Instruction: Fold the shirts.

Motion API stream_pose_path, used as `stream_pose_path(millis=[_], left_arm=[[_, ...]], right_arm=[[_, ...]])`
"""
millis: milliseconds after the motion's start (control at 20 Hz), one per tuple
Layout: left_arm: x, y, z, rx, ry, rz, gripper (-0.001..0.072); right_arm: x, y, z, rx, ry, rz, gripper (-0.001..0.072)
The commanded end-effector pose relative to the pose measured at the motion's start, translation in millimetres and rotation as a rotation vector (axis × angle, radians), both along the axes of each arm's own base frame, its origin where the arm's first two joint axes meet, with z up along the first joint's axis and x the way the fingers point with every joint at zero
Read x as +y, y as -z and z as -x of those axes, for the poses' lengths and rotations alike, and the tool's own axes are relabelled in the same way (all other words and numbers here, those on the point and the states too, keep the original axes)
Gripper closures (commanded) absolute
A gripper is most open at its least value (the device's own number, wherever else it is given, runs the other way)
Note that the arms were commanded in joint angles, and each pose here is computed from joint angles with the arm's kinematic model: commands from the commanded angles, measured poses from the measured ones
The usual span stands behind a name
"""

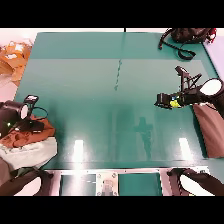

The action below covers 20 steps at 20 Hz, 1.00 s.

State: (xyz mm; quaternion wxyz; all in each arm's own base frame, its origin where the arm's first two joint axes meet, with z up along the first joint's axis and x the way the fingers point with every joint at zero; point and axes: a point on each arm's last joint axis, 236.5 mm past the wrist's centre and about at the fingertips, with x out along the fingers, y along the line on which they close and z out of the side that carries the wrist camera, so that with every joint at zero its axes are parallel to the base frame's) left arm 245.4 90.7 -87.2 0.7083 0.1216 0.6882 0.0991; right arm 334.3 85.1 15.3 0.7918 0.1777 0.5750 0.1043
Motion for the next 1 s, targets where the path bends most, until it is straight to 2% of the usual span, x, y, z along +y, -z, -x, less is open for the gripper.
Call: stream_pose_path(millis=[0,150,300,350,450,600,750,800,850,900,950], left_arm=[[8,11,-2,-0.006,0.011,0.001,0.0683],[-1,-28,-22,0.004,0.056,0.034,0.0684],[-47,-105,-67,-0.081,0.192,0.077,0.0685],[-80,-137,-88,-0.166,0.259,0.119,0.0684],[-176,-199,-121,-0.375,0.427,0.298,0.0684],[-299,-263,-133,-0.631,0.68,0.463,0.0684],[-380,-239,-125,-0.61,0.787,0.587,0.0682],[-402,-220,-124,-0.576,0.787,0.633,0.0606],[-420,-199,-126,-0.54,0.775,0.672,0.0183],[-428,-180,-128,-0.498,0.74,0.693,-0.0013],[-425,-165,-129,-0.452,0.715,0.684,-0.0003]], right_arm=[[0,0,0,0.0,-0.001,0.0,0.0697],[0,0,0,0.0,-0.001,0.0,0.0697],[0,0,0,0.0,-0.001,0.0,0.0697],[0,0,0,0.0,-0.001,0.0,0.0697],[0,0,0,0.0,-0.001,0.0,0.0697],[0,0,0,0.0,-0.001,0.0,0.0697],[0,0,0,-0.001,0.0,0.0,0.0697],[0,0,-1,-0.004,0.001,0.001,0.0697],[0,0,-1,-0.004,0.001,0.001,0.0697],[0,0,-1,-0.004,0.001,-0.001,0.0697],[4,-2,-1,-0.001,0.007,-0.021,0.0696]])
